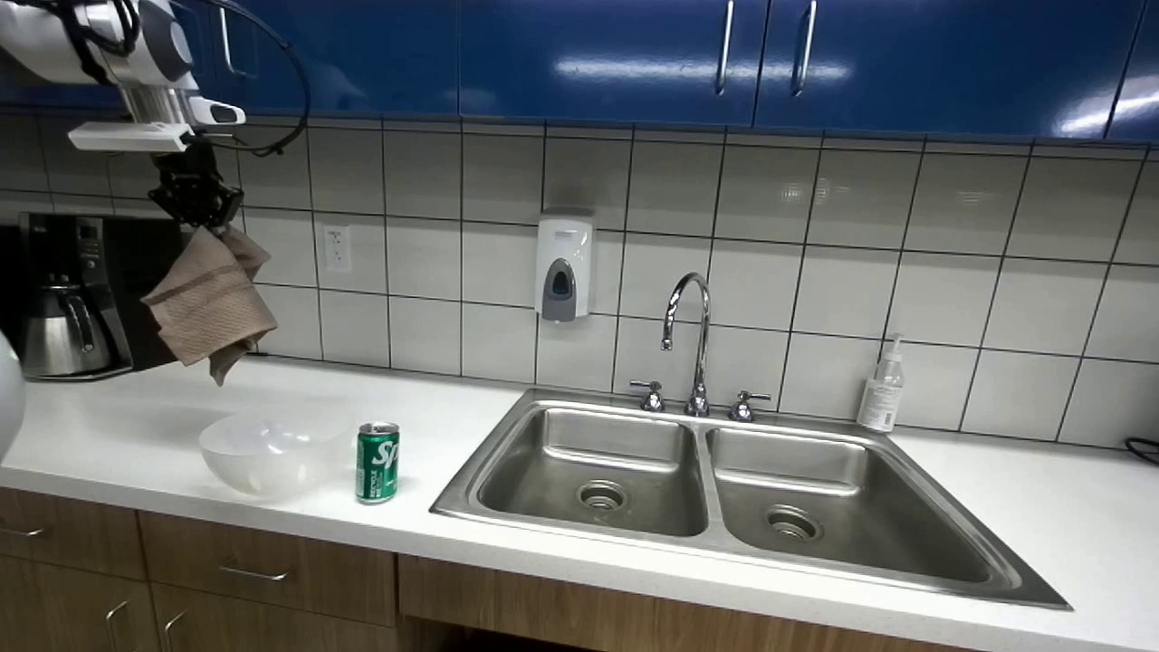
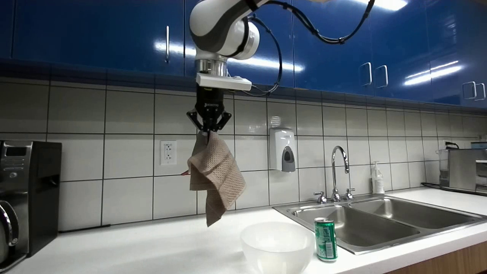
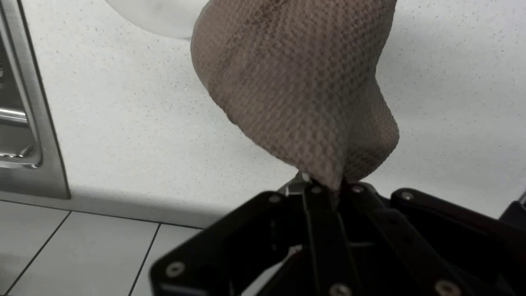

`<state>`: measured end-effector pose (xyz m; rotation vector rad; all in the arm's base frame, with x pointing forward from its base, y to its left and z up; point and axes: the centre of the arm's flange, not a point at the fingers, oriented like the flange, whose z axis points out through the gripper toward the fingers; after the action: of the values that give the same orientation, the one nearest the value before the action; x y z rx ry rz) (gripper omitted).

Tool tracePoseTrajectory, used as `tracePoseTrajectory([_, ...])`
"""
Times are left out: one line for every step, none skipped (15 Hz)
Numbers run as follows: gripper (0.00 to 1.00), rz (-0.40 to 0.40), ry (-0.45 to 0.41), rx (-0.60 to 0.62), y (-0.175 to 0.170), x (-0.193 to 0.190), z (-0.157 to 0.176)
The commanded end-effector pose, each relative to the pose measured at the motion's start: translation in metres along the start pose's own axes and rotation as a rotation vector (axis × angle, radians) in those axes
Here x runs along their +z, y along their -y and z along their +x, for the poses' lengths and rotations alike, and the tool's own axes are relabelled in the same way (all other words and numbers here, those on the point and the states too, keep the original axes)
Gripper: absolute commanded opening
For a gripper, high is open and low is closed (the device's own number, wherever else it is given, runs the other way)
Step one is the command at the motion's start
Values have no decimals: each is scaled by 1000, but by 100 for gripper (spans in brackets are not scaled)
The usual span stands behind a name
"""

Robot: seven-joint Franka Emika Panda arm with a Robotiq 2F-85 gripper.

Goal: Put the towel in the bowl

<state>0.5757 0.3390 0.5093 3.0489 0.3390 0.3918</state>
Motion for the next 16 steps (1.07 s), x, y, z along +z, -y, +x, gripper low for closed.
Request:
tracePoseTrajectory([1,-15,21,55,-35,-6,-34])
tracePoseTrajectory([1,-21,28,68,-44,-6,-36])
tracePoseTrajectory([1,-26,33,84,-53,-4,-39])
tracePoseTrajectory([1,-29,39,98,-62,-4,-42])
tracePoseTrajectory([1,-36,46,112,-71,-2,-45])
tracePoseTrajectory([1,-43,52,124,-79,-2,-49])
tracePoseTrajectory([1,-49,57,135,-86,-1,-53])
tracePoseTrajectory([1,-55,63,144,-92,-1,-56])
tracePoseTrajectory([1,-59,68,155,-99,-2,-60])
tracePoseTrajectory([1,-64,73,162,-103,-3,-64])
tracePoseTrajectory([1,-66,74,165,-107,-6,-69])
tracePoseTrajectory([1,-67,75,166,-109,-7,-74])
tracePoseTrajectory([1,-68,79,169,-111,-7,-77])
tracePoseTrajectory([1,-67,85,171,-112,-7,-81])
tracePoseTrajectory([1,-66,86,173,-112,-5,-85])
tracePoseTrajectory([1,-62,86,177,-113,-2,-88])
